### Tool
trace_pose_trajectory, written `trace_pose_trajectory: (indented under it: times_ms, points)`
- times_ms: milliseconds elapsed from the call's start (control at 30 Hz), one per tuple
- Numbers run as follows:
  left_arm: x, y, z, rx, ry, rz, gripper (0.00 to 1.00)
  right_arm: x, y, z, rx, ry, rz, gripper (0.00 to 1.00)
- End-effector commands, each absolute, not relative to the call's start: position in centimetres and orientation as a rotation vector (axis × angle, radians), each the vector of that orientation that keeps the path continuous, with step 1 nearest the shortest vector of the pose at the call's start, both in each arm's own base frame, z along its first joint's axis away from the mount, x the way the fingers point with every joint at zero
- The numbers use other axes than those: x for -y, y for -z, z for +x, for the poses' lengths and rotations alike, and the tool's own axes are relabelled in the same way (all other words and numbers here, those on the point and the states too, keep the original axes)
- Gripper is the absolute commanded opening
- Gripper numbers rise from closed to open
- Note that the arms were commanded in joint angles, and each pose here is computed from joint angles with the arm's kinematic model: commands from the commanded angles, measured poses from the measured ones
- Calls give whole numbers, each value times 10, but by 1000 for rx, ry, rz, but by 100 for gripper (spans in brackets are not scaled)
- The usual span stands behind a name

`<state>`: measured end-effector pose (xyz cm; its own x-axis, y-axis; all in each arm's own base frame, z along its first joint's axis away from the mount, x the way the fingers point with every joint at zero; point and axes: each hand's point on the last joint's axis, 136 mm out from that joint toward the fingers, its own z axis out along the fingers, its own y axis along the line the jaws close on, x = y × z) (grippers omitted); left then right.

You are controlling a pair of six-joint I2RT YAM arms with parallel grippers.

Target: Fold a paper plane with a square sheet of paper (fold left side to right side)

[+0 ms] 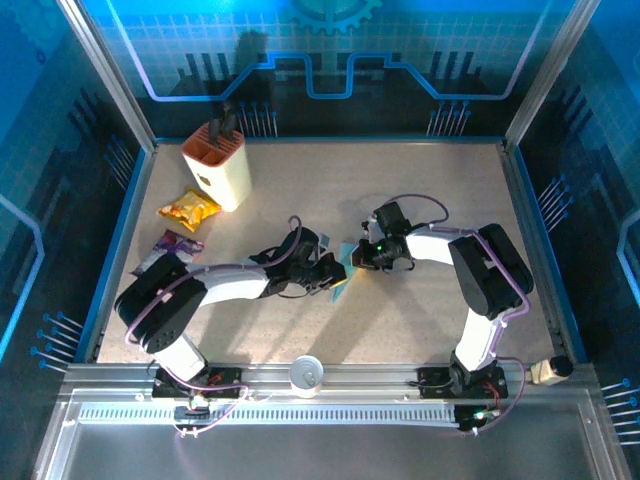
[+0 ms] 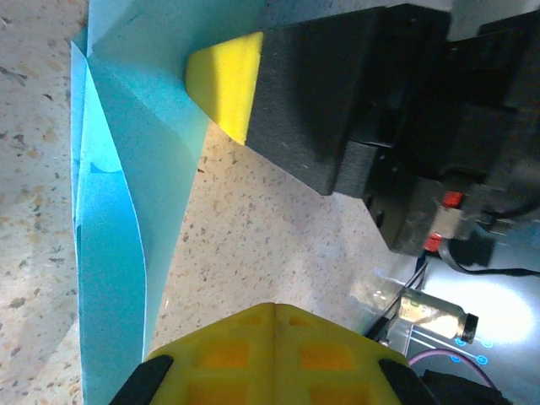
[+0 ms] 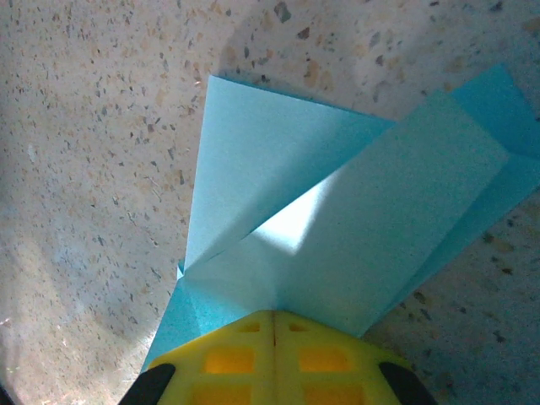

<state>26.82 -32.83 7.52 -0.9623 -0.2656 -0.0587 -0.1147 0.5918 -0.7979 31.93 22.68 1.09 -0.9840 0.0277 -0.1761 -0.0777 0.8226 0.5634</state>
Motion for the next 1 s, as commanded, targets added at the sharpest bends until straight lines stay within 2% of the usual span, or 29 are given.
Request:
trace_pose_trajectory:
  times_ms: [0, 500, 967]
  points:
    - [338, -72, 266, -2691, 1319, -257, 0, -198, 34, 284, -3036, -660, 15, 0]
    - [330, -34, 267, -2821, 1131, -236, 0, -194, 36, 282, -3055, -600, -16, 0]
    - [320, -20, 267, -2840, 1048, -263, 0, -194, 39, 282, -3076, -512, -69, 0]
